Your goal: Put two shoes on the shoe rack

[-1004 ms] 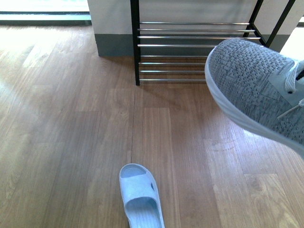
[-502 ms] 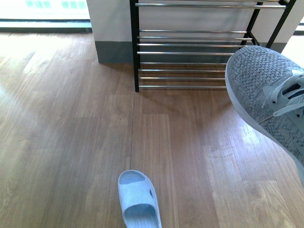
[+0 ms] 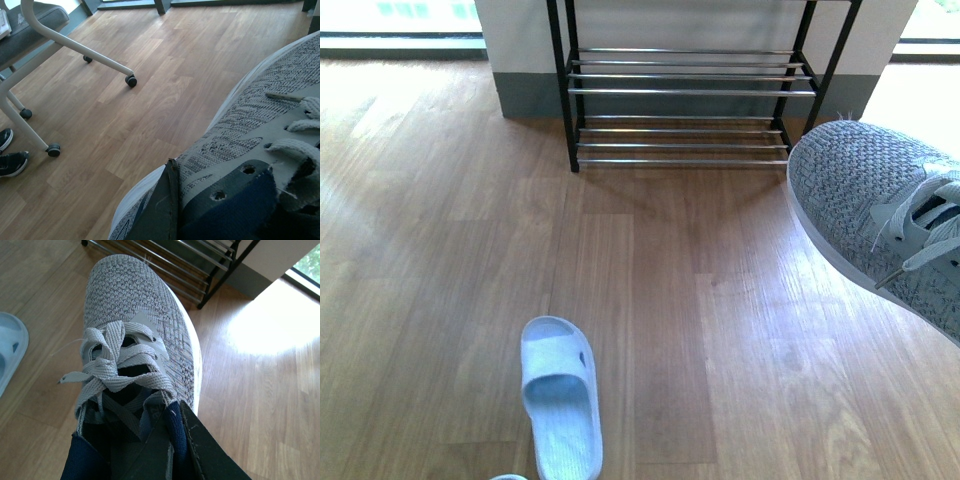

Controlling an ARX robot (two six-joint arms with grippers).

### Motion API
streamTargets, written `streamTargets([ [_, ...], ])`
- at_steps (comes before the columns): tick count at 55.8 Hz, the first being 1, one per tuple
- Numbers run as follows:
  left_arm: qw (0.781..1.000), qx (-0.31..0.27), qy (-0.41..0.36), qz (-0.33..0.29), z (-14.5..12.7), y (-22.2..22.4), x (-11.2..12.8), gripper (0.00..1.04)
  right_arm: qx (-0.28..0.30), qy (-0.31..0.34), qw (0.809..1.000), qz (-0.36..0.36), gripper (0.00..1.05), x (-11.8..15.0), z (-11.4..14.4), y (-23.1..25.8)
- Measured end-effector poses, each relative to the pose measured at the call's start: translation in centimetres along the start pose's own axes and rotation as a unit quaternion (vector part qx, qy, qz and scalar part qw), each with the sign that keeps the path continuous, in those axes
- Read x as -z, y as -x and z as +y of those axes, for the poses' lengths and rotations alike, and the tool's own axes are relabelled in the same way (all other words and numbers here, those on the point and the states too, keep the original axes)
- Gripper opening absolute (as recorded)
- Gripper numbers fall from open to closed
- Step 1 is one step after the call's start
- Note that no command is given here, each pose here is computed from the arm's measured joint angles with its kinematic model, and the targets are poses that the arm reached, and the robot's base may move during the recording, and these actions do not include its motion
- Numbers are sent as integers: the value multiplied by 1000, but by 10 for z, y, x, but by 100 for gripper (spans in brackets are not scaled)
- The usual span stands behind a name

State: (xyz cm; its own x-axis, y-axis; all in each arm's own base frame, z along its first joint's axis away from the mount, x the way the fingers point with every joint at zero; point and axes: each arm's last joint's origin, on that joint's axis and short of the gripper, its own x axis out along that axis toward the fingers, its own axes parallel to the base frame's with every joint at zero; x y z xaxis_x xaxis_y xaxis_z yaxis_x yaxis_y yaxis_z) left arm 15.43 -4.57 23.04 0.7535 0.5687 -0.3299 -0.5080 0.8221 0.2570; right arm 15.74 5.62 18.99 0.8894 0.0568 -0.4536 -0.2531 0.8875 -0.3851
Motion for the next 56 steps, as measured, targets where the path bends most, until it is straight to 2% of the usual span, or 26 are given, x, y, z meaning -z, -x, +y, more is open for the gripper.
streamTargets([
  [56,1000,3,-1,1,0,0,1,1,-1,2,1000,-1,1,0,0,0],
])
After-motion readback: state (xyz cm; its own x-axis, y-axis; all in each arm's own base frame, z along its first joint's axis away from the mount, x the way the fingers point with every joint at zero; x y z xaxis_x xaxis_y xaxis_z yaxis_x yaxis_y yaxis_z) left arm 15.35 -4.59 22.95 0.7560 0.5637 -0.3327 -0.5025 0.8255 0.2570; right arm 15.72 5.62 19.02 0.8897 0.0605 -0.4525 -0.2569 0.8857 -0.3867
